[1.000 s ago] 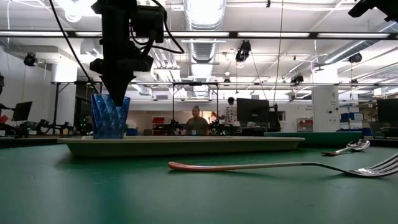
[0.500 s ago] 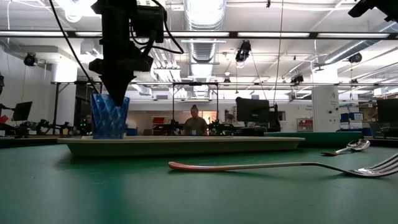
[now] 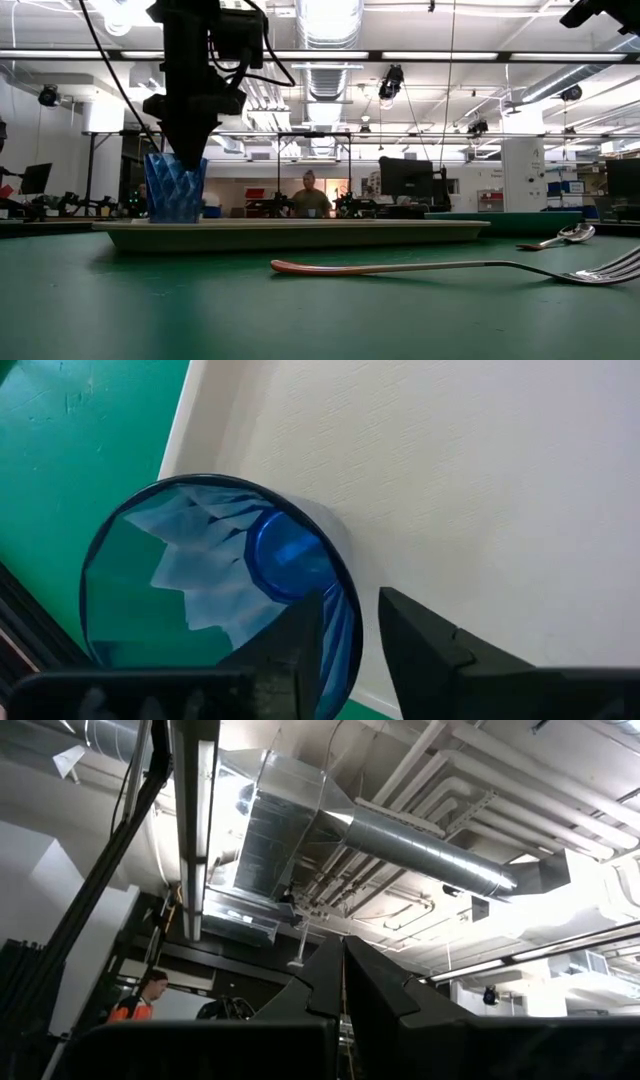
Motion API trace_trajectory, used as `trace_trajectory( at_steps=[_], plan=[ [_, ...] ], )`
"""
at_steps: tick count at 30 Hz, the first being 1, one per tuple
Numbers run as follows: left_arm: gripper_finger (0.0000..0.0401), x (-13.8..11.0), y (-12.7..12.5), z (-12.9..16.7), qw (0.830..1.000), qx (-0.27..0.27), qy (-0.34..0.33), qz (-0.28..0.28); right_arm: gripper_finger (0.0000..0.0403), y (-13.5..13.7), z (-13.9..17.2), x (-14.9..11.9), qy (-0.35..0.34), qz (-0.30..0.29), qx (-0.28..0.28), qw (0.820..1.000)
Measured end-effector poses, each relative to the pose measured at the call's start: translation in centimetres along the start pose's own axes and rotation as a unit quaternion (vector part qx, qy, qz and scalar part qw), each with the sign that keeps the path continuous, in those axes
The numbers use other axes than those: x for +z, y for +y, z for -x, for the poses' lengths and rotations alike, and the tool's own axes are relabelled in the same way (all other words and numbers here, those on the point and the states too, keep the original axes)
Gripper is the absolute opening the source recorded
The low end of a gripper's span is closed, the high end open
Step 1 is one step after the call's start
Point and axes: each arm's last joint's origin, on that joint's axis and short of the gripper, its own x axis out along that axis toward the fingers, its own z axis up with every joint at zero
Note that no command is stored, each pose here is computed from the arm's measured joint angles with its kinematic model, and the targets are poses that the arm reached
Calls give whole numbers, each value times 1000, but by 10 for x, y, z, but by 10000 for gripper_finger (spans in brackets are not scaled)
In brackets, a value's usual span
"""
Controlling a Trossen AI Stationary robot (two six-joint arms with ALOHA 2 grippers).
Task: Pick and place plate/cup/fork/spoon on tray
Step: Put the blue plate on the white tray
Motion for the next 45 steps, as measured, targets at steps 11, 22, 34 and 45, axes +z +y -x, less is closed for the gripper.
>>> trace_trajectory(
  at_steps=[11, 22, 34, 45],
  plan=[
    [89, 0, 3, 11, 1000, -8, -10, 3, 9, 0, 0, 0, 0, 0, 0, 1000],
    [89, 9, 8, 48, 998, -38, -51, 15, 9, 0, 0, 0, 0, 0, 0, 1000],
    [89, 15, -4, 85, 966, -81, -241, -42, 9, 0, 0, 0, 0, -14, 0, 1000],
    [89, 20, -41, 79, 870, -112, -432, -209, 9, 1, 0, -2, 10, -13, 3, 1000]
  ],
)
